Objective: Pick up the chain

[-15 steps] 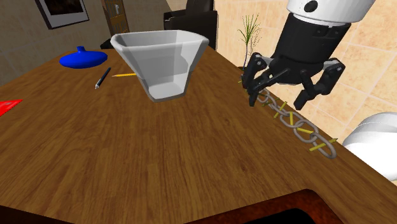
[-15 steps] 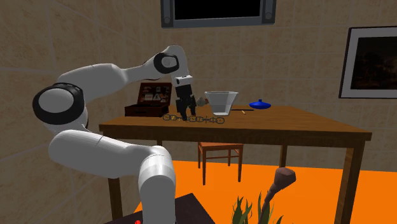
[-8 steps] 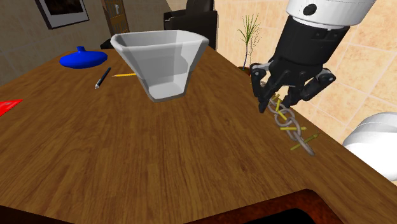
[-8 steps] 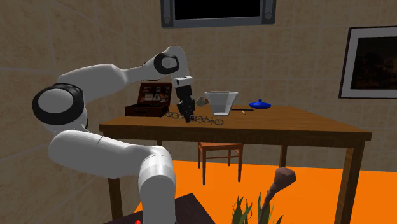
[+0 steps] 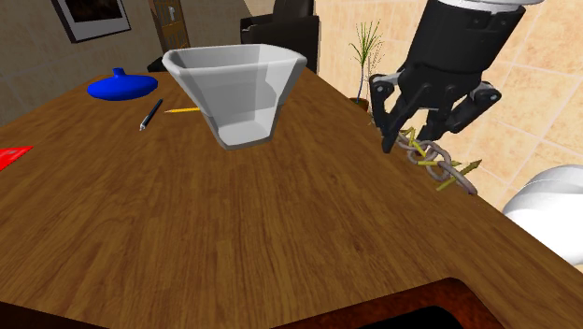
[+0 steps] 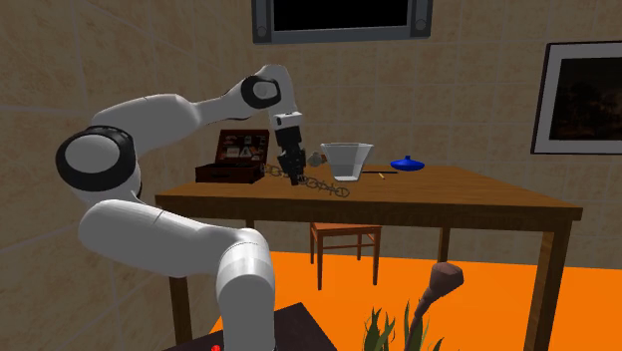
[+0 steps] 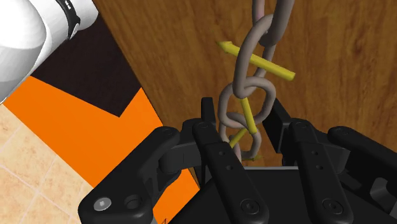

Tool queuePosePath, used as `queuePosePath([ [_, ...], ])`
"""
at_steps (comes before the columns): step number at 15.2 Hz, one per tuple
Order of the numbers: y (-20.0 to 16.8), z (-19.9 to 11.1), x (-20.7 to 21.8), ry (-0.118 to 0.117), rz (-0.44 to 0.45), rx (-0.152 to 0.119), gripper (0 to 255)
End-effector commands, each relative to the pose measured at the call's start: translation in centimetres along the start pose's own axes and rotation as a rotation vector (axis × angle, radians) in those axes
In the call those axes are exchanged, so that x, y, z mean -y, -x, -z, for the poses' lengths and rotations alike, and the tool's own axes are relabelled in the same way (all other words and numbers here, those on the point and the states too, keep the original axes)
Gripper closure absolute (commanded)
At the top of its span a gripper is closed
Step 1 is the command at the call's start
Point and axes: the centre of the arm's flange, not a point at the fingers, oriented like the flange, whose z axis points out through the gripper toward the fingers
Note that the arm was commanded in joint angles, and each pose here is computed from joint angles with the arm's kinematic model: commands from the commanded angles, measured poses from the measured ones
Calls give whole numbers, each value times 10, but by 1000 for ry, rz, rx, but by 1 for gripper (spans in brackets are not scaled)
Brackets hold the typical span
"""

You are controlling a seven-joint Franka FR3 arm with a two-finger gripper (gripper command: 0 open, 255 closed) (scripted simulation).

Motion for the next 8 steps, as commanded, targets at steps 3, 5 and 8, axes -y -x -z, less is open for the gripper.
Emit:
queuePosePath([
  [3, -4, 22, 0, 0, 0, 0, 255],
  [5, -6, 32, 1, 0, 0, 0, 255],
  [8, -9, 48, 1, 0, 0, 0, 255],
])
